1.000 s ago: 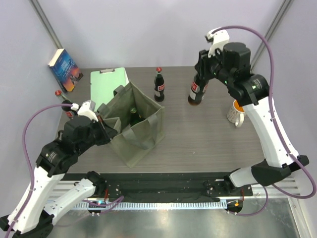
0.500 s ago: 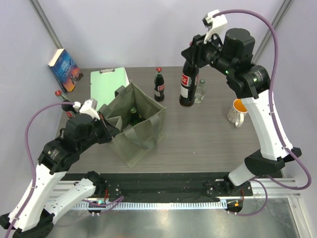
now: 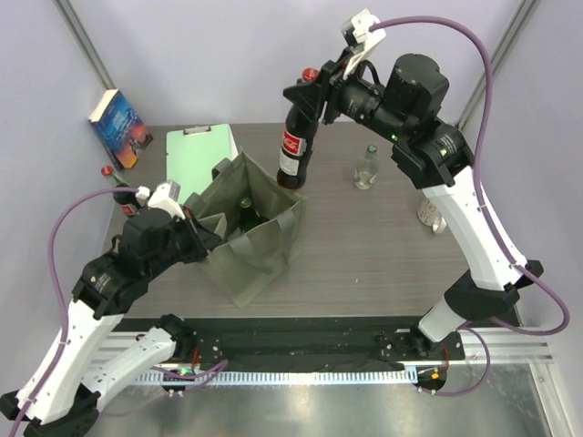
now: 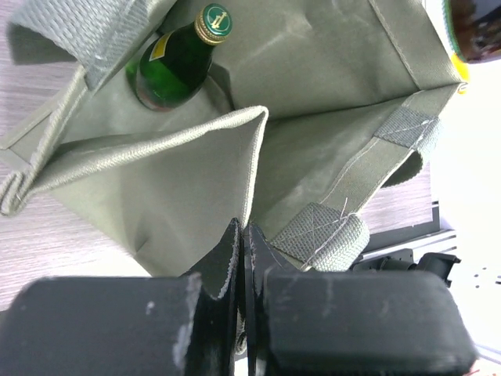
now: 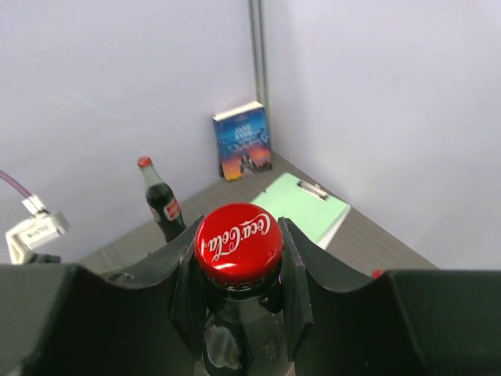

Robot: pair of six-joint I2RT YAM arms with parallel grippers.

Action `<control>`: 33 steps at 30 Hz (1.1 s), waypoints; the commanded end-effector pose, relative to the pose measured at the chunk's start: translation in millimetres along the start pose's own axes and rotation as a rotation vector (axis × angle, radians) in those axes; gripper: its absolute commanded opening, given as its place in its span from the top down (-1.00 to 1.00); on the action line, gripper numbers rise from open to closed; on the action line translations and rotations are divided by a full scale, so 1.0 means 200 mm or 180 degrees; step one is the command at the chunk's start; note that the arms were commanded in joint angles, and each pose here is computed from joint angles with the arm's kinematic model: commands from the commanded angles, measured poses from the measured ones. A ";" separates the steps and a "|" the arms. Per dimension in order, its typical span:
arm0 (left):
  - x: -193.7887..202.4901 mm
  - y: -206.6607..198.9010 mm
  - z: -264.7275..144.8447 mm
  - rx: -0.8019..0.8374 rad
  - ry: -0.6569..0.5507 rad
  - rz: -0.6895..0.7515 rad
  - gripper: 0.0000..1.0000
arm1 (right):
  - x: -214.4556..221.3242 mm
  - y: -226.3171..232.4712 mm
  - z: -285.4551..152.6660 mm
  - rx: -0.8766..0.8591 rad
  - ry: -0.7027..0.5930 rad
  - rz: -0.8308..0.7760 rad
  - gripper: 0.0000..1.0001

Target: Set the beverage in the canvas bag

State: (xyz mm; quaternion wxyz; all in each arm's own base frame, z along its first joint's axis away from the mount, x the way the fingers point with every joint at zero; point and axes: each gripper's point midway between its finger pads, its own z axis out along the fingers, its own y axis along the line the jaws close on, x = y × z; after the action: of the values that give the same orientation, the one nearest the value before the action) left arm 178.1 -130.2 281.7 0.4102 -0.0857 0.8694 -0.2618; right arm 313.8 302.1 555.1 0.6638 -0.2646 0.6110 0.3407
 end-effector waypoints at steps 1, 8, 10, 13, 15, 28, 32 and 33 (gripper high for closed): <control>0.00 -0.03 0.03 0.0080 -0.0022 -0.0008 1.00 | -0.79 0.24 -0.21 -0.0489 -0.1694 -0.0116 0.97; -0.01 -0.03 0.02 0.0110 -0.0047 -0.0031 1.00 | -0.70 0.34 -0.06 -0.0712 -0.1593 -0.0002 0.97; -0.01 -0.03 0.02 0.0110 -0.0040 -0.0025 1.00 | -0.63 0.37 -0.03 -0.0755 -0.1506 0.0027 0.97; -0.01 -0.03 0.00 0.0126 -0.0065 -0.0023 1.00 | -0.55 0.38 0.00 -0.0757 -0.1420 0.0042 0.98; -0.02 -0.04 -0.01 0.0129 -0.0069 -0.0024 1.00 | -0.50 0.37 0.01 -0.0737 -0.1352 0.0046 0.97; -0.02 -0.04 -0.04 0.0146 -0.0080 -0.0059 1.00 | -0.21 0.31 0.01 -0.0568 -0.0926 -0.0191 0.98; -0.02 -0.04 -0.04 0.0136 -0.0082 -0.0054 0.99 | -0.14 0.30 0.01 -0.0547 -0.0820 -0.0279 0.97; -0.02 -0.04 -0.04 0.0129 -0.0075 -0.0053 1.00 | -0.13 0.30 0.01 -0.0551 -0.0802 -0.0354 0.97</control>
State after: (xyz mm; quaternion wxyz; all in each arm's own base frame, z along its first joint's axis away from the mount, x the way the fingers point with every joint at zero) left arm 176.2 -129.3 283.9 0.4163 -0.0895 0.8637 -0.2698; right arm 309.4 384.1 442.5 0.5817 -0.3422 0.6417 0.3644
